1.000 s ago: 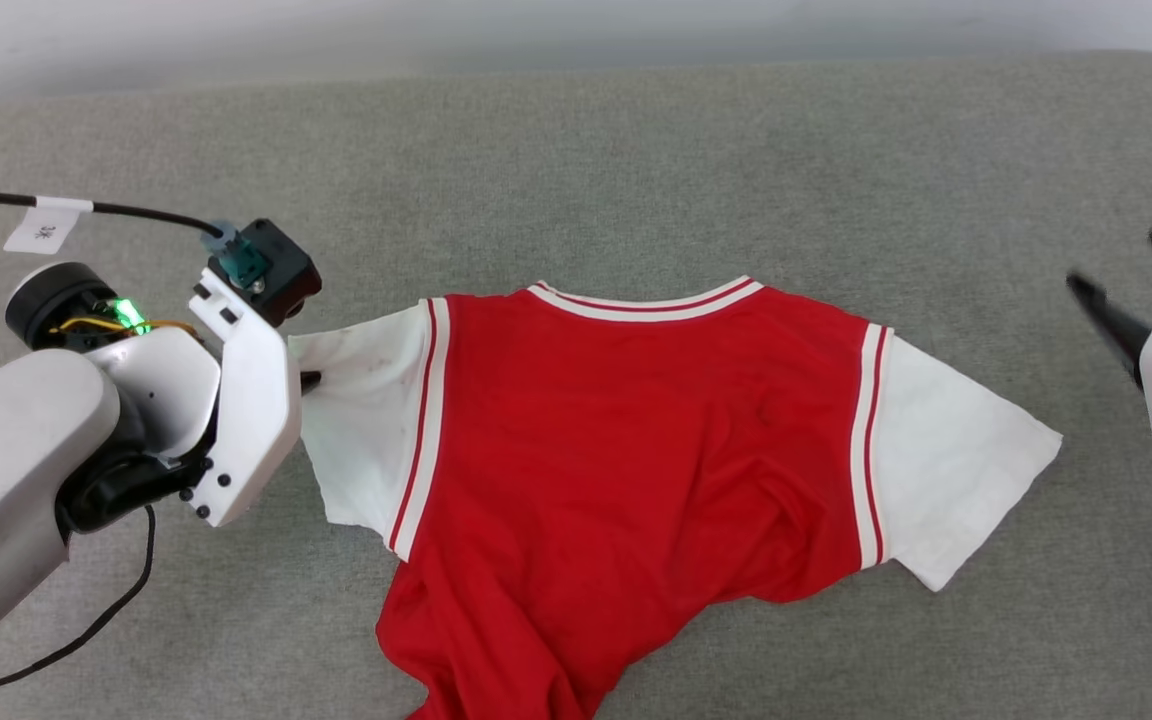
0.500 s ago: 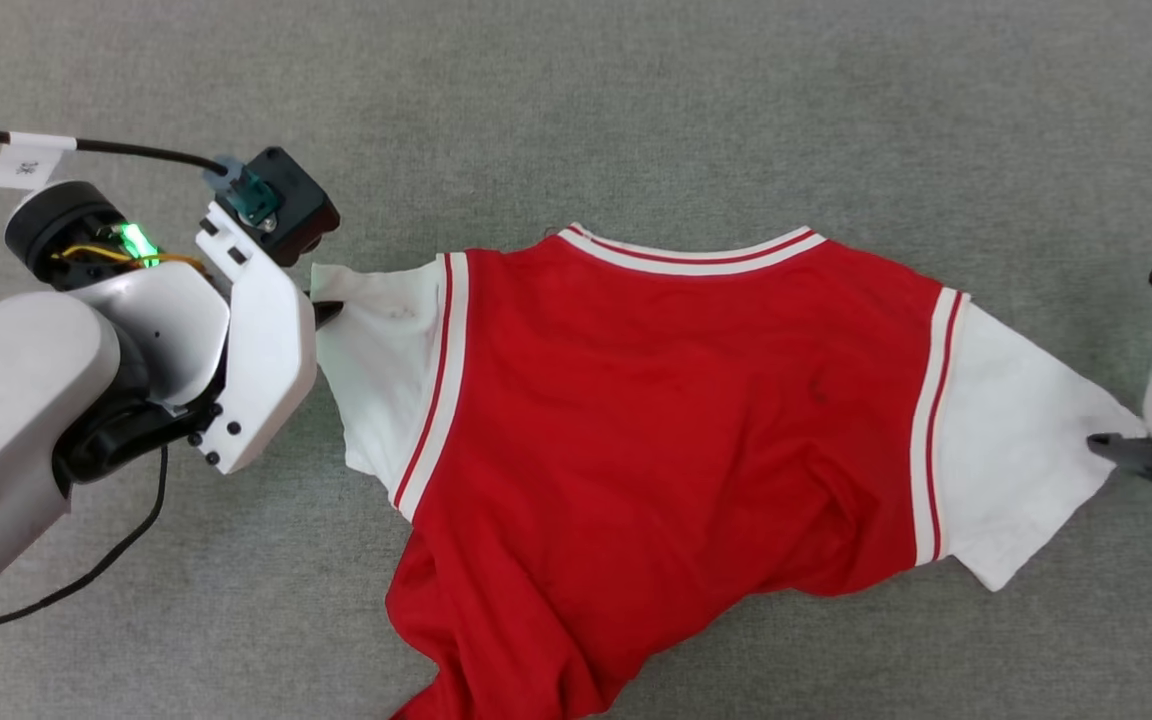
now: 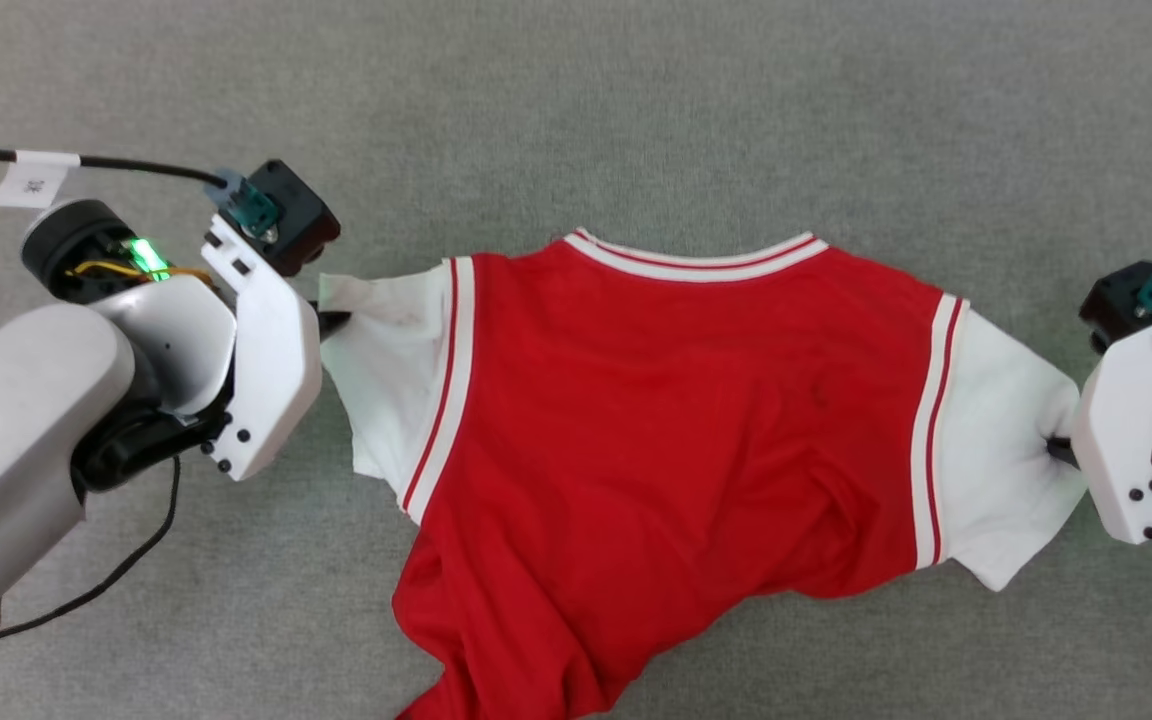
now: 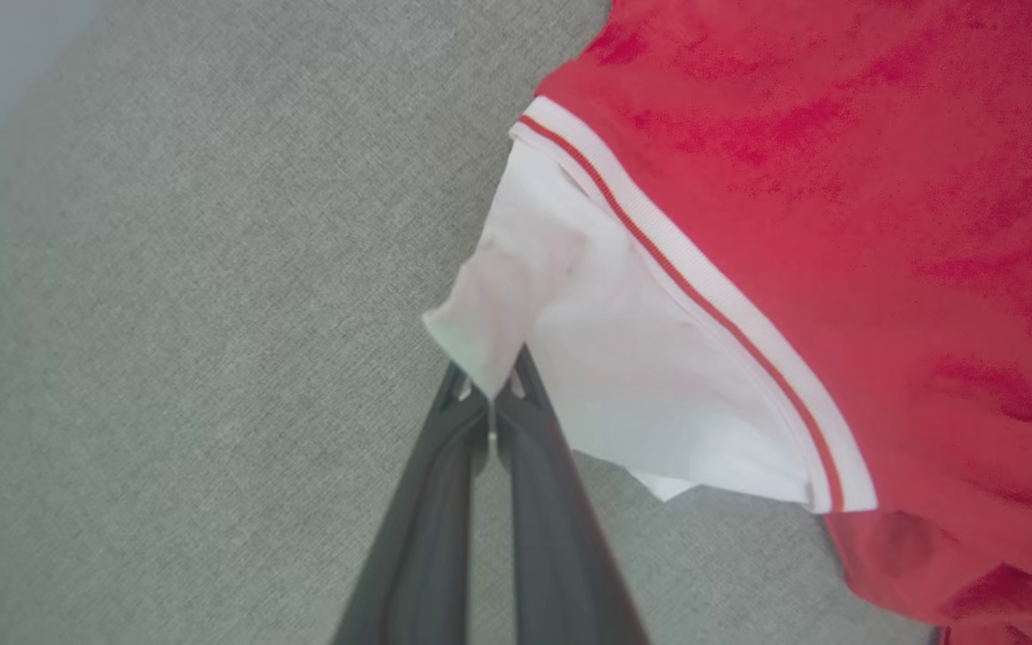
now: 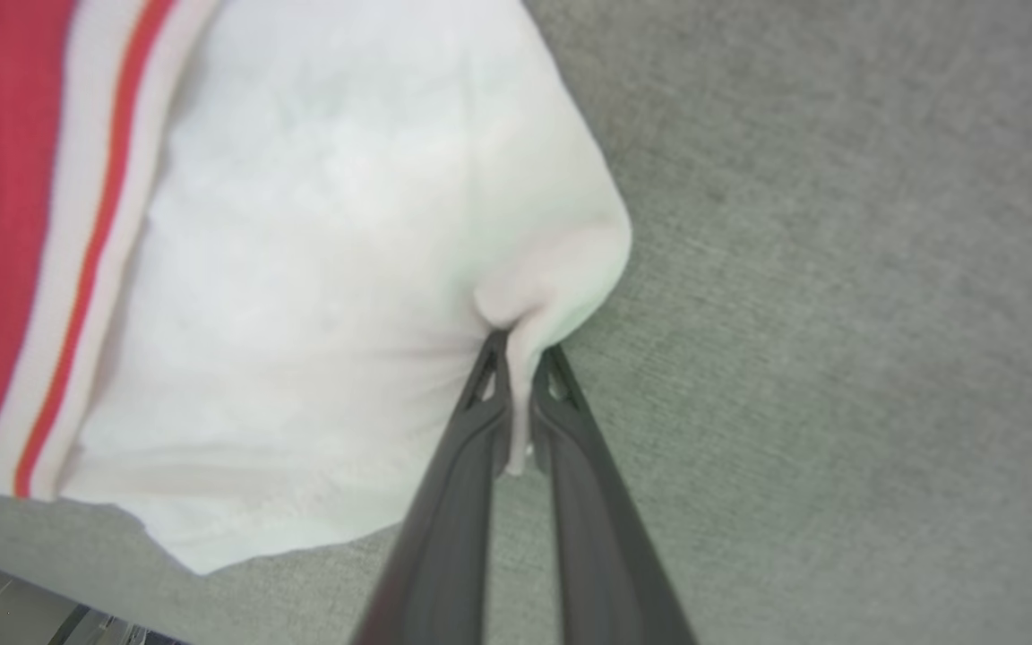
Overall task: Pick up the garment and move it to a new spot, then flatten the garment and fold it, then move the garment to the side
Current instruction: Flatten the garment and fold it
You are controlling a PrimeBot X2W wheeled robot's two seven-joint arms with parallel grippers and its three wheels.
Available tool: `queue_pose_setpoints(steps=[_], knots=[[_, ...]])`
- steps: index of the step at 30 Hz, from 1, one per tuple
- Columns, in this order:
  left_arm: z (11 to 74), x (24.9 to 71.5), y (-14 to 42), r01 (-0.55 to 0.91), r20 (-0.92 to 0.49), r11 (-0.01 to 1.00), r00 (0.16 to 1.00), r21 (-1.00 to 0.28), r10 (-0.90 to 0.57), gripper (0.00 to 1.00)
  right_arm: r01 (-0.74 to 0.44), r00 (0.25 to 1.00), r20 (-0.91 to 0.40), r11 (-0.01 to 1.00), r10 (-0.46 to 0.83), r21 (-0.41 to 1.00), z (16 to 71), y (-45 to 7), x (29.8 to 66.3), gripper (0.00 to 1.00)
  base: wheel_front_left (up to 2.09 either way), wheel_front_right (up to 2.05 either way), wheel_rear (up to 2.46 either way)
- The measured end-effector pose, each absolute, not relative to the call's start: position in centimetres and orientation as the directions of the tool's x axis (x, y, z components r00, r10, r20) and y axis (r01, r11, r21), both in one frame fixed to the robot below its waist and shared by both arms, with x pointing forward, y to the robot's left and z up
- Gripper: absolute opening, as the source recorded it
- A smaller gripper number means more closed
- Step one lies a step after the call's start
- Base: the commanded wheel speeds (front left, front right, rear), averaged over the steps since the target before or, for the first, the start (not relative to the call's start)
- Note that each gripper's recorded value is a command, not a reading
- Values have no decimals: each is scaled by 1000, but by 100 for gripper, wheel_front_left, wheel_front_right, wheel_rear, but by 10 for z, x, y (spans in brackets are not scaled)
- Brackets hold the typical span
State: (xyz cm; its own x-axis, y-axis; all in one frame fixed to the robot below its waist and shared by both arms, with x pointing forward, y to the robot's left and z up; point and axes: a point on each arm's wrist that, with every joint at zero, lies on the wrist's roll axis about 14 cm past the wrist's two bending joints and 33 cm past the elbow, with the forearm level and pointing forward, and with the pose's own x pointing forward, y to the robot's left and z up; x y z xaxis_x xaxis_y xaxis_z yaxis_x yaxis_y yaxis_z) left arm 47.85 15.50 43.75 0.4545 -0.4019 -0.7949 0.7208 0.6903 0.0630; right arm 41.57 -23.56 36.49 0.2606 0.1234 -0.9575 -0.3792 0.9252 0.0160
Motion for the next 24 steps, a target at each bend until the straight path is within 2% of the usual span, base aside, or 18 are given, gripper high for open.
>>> queue_pose_setpoints(steps=[3,5,8,11,18,24], knots=[[452,476,147,718,-754,693,488,60,-440,0,-391,353,-923,920,156,6,383,-230,423,0,0,0,0],[469,477,142,717,-714,693,524,75,-465,0,-398,440,-882,917,170,-22,404,-232,432,0,0,0,0],[499,480,139,708,-641,696,590,118,-491,0,-386,579,-791,921,197,-53,443,-236,448,0,0,0,0],[532,482,137,688,-554,709,654,154,-515,0,-388,671,-709,917,215,-89,476,-237,454,0,0,0,0],[604,487,133,634,-360,732,762,248,-538,0,-356,849,-471,918,240,-173,566,-242,468,0,0,0,0],[660,503,124,590,-205,745,807,310,-553,0,-316,925,-301,909,231,-273,631,-243,486,0,0,0,0]])
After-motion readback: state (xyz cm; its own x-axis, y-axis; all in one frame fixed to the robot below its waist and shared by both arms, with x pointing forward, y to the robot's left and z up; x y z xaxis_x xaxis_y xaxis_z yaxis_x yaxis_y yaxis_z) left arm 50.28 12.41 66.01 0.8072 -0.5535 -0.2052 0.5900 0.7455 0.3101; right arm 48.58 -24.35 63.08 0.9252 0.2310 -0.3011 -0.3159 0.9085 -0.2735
